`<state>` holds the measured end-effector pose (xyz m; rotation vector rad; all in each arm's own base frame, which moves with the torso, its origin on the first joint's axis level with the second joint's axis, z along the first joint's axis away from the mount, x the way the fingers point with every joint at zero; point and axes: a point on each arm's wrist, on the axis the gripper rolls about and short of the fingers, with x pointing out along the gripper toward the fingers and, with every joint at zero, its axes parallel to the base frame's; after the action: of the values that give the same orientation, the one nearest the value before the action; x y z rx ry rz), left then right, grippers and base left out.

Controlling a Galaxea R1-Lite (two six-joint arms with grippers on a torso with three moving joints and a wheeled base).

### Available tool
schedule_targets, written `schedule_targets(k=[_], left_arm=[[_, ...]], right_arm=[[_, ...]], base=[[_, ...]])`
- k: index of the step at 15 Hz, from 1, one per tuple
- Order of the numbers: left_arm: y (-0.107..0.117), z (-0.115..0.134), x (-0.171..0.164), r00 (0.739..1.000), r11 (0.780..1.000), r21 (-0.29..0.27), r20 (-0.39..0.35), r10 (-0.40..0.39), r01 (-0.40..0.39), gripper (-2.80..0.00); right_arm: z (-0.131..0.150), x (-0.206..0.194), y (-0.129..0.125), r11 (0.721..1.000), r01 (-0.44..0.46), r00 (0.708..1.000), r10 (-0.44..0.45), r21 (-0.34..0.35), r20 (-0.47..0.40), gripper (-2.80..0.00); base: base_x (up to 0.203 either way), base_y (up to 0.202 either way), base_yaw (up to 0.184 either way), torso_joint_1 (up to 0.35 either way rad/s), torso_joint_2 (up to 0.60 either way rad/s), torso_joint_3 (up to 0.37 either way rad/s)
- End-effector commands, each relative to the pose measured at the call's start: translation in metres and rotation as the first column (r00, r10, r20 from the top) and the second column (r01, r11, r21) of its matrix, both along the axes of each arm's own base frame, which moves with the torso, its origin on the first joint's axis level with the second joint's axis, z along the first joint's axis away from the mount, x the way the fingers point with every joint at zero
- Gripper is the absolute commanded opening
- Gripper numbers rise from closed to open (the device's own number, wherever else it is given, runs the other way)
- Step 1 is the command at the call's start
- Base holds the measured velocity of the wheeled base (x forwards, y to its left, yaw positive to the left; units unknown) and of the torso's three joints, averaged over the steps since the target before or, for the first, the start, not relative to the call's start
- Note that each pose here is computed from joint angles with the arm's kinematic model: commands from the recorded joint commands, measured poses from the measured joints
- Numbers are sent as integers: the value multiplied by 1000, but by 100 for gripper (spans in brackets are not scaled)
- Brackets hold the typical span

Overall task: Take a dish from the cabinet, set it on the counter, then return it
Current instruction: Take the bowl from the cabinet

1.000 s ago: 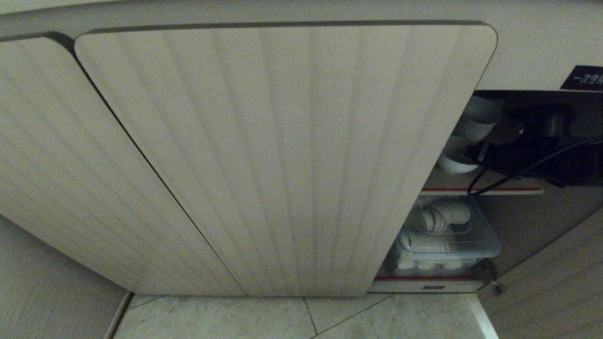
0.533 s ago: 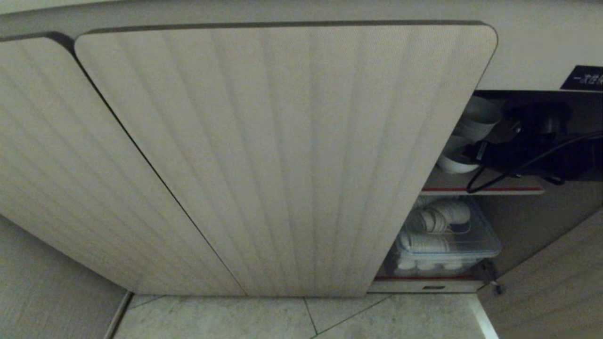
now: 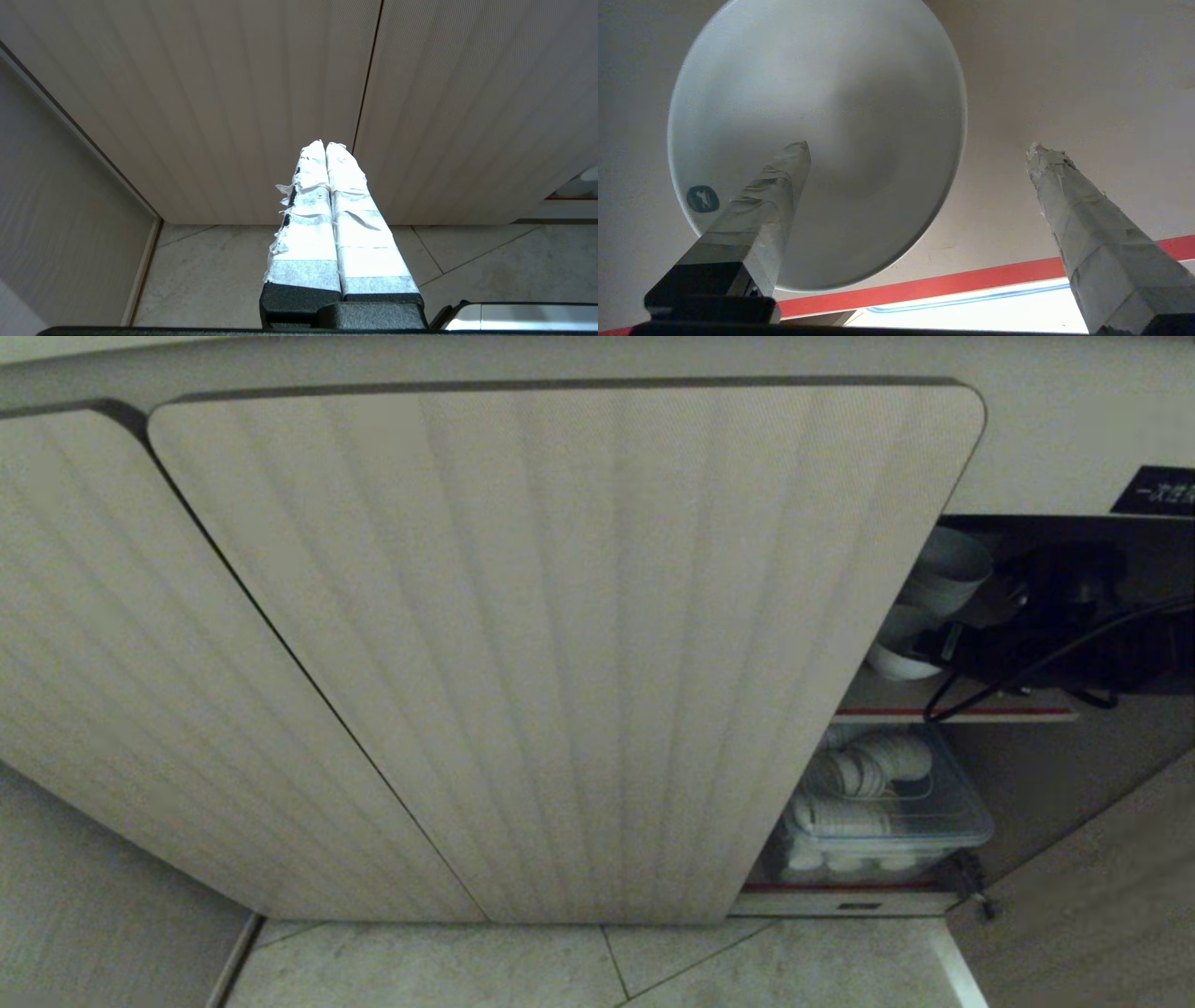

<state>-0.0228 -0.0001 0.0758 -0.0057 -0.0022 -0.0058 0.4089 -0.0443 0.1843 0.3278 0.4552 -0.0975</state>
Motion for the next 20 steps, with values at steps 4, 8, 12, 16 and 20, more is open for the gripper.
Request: schedule_targets(k=[4,8,12,16,20], left_arm=[[0,0,0,1000,1000,0,1,0,0,-280],[0,0,0,1000,1000,0,1,0,0,-280],[0,0,0,1000,1000,0,1,0,0,-280],[0,0,0,1000,1000,0,1,0,0,-280],[0,0,0,1000,1000,0,1,0,0,-280]], right_arm=[[5,3,0,1000,0,1000,0,2,-4,0],[1,5,0,1000,-16,1000,15,-27,-16,0],[-2,7,-1,999,-24,1000,23,-46,-17,0],[2,11,-1,998,-25,1000,25,-49,1,0],[3,11,0,998,-25,1000,26,-50,4,0]], base=[[0,0,0,0,0,0],[0,0,0,0,0,0],[0,0,0,0,0,0],[0,0,0,0,0,0],[0,0,0,0,0,0]])
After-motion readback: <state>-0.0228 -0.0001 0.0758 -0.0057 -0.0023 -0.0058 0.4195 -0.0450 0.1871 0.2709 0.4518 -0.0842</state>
